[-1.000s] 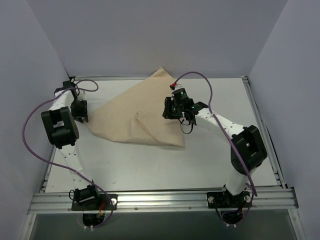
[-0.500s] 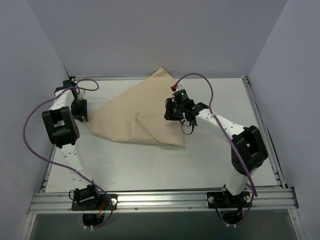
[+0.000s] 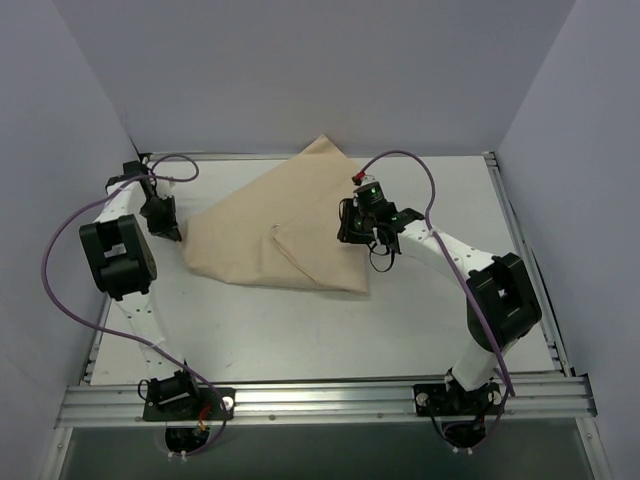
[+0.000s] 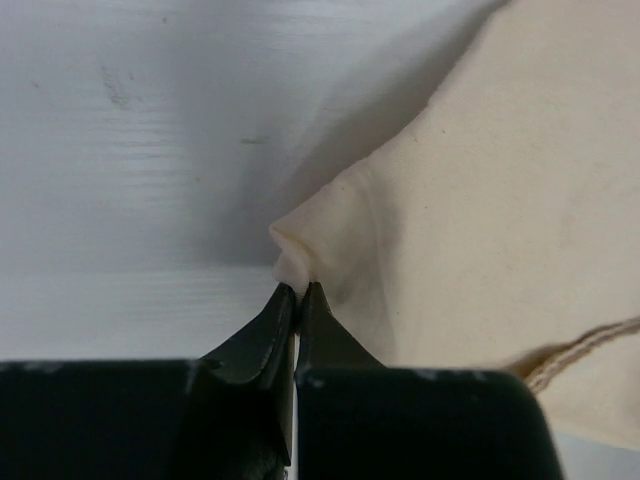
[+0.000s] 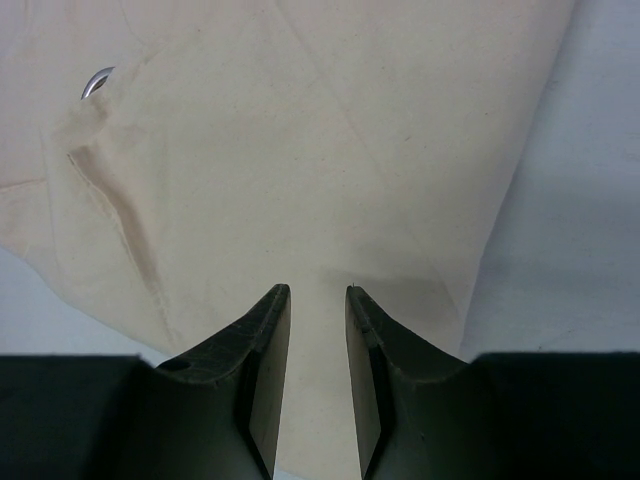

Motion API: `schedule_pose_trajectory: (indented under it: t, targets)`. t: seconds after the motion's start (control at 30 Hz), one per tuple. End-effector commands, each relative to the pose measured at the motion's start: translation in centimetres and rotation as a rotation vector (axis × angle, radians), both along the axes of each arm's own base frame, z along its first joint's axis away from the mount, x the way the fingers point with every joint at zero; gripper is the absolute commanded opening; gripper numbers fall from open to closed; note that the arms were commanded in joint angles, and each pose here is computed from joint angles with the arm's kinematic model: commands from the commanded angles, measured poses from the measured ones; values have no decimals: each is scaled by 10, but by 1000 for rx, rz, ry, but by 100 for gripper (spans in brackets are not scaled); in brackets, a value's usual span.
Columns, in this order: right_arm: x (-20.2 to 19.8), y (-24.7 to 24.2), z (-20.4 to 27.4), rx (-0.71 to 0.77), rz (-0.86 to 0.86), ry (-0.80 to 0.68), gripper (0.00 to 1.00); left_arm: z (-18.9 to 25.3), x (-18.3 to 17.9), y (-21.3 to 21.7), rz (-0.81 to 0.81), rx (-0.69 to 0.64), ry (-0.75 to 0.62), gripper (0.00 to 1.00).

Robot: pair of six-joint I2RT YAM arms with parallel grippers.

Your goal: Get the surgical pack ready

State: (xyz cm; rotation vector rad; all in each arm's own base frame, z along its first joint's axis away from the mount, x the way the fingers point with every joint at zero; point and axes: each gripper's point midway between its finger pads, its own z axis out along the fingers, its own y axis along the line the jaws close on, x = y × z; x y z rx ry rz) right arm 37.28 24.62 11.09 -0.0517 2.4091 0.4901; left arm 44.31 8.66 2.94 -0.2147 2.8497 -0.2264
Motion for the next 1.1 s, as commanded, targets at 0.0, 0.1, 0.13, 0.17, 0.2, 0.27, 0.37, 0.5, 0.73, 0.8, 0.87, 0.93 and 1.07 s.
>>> schedule_pose_trajectory:
  t: [0.0, 0.1, 0.13, 0.17, 0.2, 0.27, 0.37, 0.5, 0.73, 0.8, 0.87, 0.93, 1.07]
  targets:
    - [4, -6, 16, 31, -25, -45, 25, 87, 13, -18, -39, -59, -211, 2]
    - [4, -7, 15, 38, -28, -48, 25, 115, 8, -31, -70, -74, -257, 2]
    - [4, -7, 13, 39, -28, -48, 25, 120, 4, -37, -86, -73, -255, 2]
    - [5, -10, 11, 34, -35, -45, 25, 126, 4, -49, -122, -71, -266, 2]
    - [6, -12, 10, 32, -45, -43, 25, 136, 2, -58, -147, -67, -285, 2]
    - [10, -23, 5, 20, -102, -28, 22, 146, 0, -88, -221, -70, -300, 2]
    - [12, -31, 8, 16, -132, -32, 22, 167, 1, -123, -286, -93, -337, 2]
    - [12, -44, 6, 6, -161, -14, 22, 189, 0, -209, -440, -163, -375, 2]
    - [23, -52, -12, 243, -164, 8, 39, 198, -21, -334, -669, -300, -378, 2]
    - [26, -49, -19, 245, -154, 21, 40, 204, -19, -356, -712, -305, -404, 2]
    - [26, -45, -30, 243, -125, 38, 40, 203, -27, -388, -776, -314, -410, 2]
    - [27, -42, -38, 264, -120, 41, 36, 198, -35, -408, -814, -332, -398, 2]
    - [26, -31, -47, 355, -106, 59, 29, 177, -59, -462, -874, -395, -342, 2]
